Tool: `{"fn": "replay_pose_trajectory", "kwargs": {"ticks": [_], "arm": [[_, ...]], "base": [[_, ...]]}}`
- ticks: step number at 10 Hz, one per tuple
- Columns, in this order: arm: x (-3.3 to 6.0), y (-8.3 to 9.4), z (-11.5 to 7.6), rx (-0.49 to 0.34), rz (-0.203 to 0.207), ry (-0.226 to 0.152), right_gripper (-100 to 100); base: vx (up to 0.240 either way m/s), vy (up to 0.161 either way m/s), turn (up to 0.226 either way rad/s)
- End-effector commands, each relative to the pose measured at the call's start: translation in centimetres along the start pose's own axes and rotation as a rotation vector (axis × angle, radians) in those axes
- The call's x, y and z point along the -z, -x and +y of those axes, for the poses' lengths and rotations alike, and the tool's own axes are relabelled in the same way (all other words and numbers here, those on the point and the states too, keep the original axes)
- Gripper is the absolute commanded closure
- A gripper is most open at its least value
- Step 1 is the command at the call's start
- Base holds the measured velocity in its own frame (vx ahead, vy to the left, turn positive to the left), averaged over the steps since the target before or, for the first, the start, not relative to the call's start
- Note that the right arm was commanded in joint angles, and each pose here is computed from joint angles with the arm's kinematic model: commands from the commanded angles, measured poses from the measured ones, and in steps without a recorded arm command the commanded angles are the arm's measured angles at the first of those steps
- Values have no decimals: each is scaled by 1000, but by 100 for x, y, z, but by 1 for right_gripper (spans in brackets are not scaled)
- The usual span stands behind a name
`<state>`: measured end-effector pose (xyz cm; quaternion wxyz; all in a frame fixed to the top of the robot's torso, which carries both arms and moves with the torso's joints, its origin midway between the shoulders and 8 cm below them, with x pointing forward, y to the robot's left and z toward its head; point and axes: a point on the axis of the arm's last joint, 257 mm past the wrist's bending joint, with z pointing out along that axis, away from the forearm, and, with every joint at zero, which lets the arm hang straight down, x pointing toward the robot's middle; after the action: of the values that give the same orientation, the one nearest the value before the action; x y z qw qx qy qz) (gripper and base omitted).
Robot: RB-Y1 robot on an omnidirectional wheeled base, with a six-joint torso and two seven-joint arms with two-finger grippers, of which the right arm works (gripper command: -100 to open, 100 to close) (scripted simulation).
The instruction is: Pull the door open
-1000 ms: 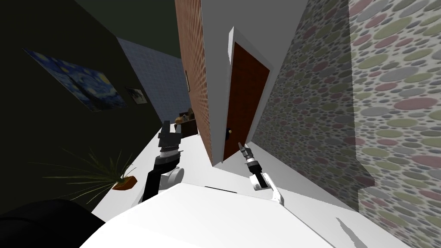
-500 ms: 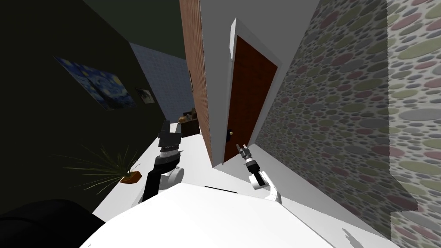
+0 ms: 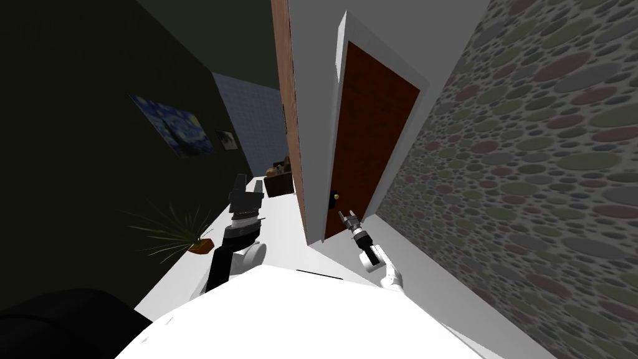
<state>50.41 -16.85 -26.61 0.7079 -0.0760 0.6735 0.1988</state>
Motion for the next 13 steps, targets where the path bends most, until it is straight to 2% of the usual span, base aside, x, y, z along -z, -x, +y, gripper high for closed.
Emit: {"fn": "replay_pose_trajectory", "kwargs": {"ticks": [1, 5, 6, 8, 13], "arm": [[-32, -102, -12, 56, 30, 14, -100], [-79, -307, -27, 159, 85, 43, -100], [-79, -276, -27, 140, 76, 37, -100], [-17, -242, -341, 147, 75, -18, -100], [151, -147, -933, 150, 67, -129, -100]], "base": [[129, -146, 169], [111, -135, 136], [56, -61, 44], [41, 36, 275], [65, 66, 216]]}}
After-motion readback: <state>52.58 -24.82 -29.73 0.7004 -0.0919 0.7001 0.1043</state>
